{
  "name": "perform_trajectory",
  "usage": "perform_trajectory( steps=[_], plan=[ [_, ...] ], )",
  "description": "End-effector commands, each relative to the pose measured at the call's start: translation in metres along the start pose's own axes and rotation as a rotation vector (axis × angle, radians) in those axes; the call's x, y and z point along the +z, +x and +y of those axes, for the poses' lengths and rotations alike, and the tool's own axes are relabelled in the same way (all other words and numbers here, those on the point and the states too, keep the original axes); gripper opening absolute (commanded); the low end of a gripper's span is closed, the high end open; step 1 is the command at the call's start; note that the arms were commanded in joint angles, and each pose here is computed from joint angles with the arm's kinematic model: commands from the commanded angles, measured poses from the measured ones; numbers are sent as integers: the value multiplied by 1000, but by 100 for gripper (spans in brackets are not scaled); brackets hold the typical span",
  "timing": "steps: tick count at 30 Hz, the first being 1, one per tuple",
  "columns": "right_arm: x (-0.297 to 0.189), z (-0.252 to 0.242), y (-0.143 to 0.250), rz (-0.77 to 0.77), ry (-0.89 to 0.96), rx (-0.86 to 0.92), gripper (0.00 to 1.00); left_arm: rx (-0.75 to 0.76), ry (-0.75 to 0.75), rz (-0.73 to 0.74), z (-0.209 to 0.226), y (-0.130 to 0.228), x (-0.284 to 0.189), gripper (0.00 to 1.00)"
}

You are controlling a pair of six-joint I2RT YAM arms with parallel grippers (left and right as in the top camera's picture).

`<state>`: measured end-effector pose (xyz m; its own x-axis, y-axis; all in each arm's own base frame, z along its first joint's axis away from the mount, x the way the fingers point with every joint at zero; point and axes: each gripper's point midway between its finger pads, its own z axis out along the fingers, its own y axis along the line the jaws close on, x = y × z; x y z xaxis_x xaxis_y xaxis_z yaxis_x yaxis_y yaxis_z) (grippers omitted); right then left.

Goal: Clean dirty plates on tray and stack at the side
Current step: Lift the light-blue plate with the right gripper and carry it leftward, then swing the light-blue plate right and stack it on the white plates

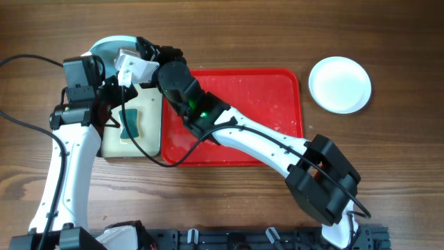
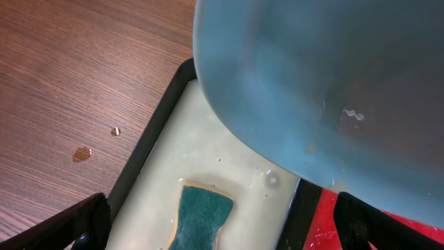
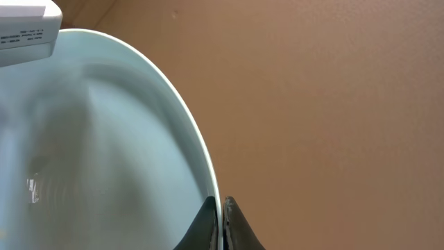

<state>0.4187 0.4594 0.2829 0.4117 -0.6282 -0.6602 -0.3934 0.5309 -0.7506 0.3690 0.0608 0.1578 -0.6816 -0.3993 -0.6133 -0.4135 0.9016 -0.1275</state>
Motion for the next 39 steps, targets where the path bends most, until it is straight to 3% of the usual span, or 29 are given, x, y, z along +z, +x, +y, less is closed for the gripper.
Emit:
perform_trajectory(
  steps=[1, 7, 14, 21, 25, 30, 39],
  plan=[
    [2, -3, -10, -31, 7, 15, 4, -23, -7, -21, 2, -7, -3, 100],
    [4, -8, 0, -1, 20, 254, 5, -23, -7, -21, 2, -7, -3, 100],
    [5, 7, 58, 208, -14, 709, 4, -23, -7, -21, 2, -7, -3, 100],
    [-7, 45, 96, 393, -190, 952, 4, -23, -7, -21, 2, -7, -3, 100],
    [-9, 46, 99, 409, -297, 1136, 4, -23, -7, -21, 2, -7, -3, 100],
    [-23, 20, 118, 478, -393, 1336, 4, -23, -7, -21, 2, -7, -3, 100],
    [-65, -46, 186, 664, -267, 1408, 4, -23, -7, -21, 2, -7, -3, 100]
  ],
)
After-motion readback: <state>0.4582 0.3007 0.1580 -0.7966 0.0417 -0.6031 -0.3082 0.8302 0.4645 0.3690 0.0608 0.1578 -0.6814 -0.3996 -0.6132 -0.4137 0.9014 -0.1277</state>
